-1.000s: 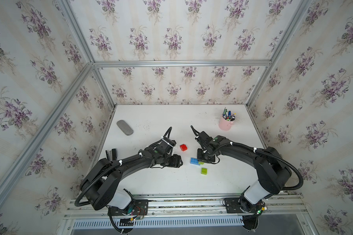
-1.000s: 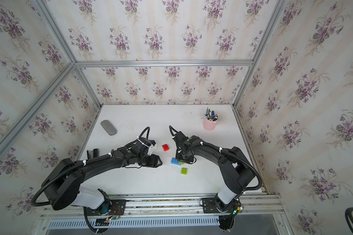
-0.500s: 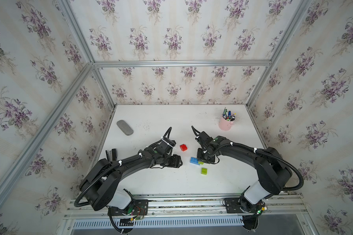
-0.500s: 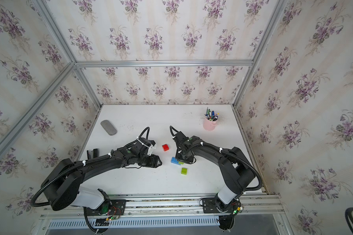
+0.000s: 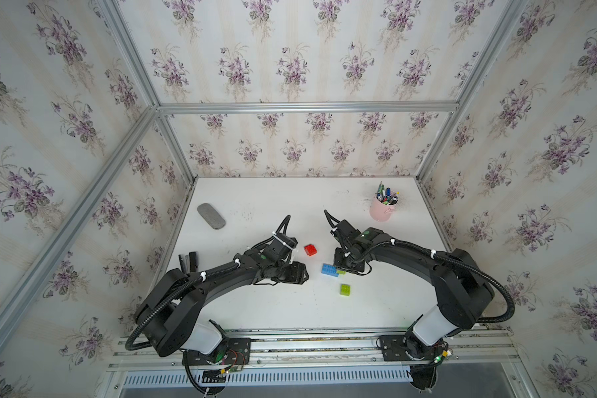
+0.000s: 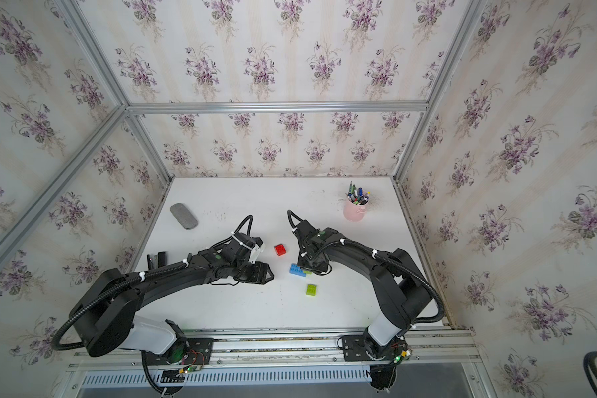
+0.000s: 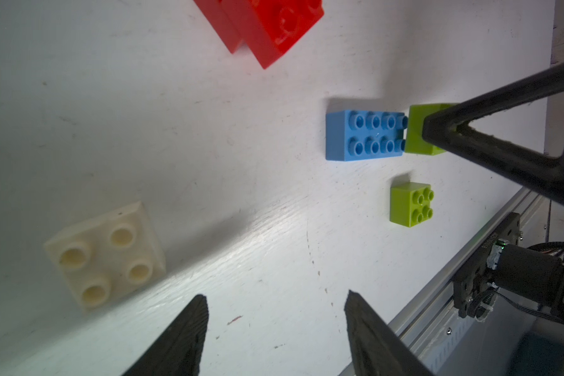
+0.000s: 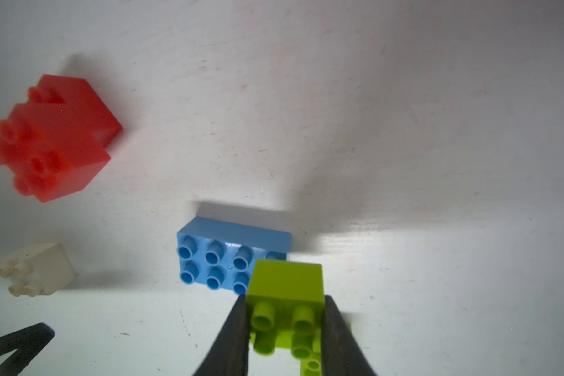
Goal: Assemble the letter y with lego
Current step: Assemble the lego brick with the lego brick.
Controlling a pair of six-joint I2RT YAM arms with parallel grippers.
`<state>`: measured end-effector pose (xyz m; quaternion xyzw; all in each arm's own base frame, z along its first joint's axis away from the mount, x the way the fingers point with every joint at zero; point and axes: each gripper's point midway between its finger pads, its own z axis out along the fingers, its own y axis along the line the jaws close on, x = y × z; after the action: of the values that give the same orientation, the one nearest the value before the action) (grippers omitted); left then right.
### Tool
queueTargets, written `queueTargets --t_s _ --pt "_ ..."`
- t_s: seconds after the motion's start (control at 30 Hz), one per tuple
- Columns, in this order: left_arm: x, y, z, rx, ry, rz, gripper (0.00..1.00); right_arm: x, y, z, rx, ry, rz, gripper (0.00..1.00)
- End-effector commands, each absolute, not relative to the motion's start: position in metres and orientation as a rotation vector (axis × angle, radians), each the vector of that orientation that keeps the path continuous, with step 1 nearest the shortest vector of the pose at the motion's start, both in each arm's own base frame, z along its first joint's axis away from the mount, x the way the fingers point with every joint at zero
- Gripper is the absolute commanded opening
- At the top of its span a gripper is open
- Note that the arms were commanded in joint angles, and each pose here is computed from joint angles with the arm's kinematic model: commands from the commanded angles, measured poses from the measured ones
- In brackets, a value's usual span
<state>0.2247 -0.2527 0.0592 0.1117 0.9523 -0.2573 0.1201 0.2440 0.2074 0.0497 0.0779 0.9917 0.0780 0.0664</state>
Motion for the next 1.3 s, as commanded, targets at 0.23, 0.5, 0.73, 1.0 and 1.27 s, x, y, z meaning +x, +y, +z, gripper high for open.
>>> queueTargets --t_s 0.23,0.5,0.73,1.0,1.27 --pt "0.227 -0.255 0.060 0.326 2.773 -0.753 0.69 0.247 0.212 0.044 0.292 2.984 0.283 0.00" --pt "0.227 -0.254 0.058 0.327 2.775 -0.749 0.69 0.247 0.205 0.038 0.314 2.991 0.223 0.00" --pt "0.227 -0.254 0.057 0.329 2.775 -0.749 0.69 0.248 0.200 0.031 0.273 3.027 0.136 0.00" --pt "0.227 -0.253 0.056 0.327 2.773 -0.743 0.69 0.252 0.191 0.024 0.212 3.045 0.000 0.00" --pt "0.227 -0.253 0.054 0.329 2.775 -0.740 0.69 0.247 0.191 0.012 0.204 3.073 -0.021 0.00"
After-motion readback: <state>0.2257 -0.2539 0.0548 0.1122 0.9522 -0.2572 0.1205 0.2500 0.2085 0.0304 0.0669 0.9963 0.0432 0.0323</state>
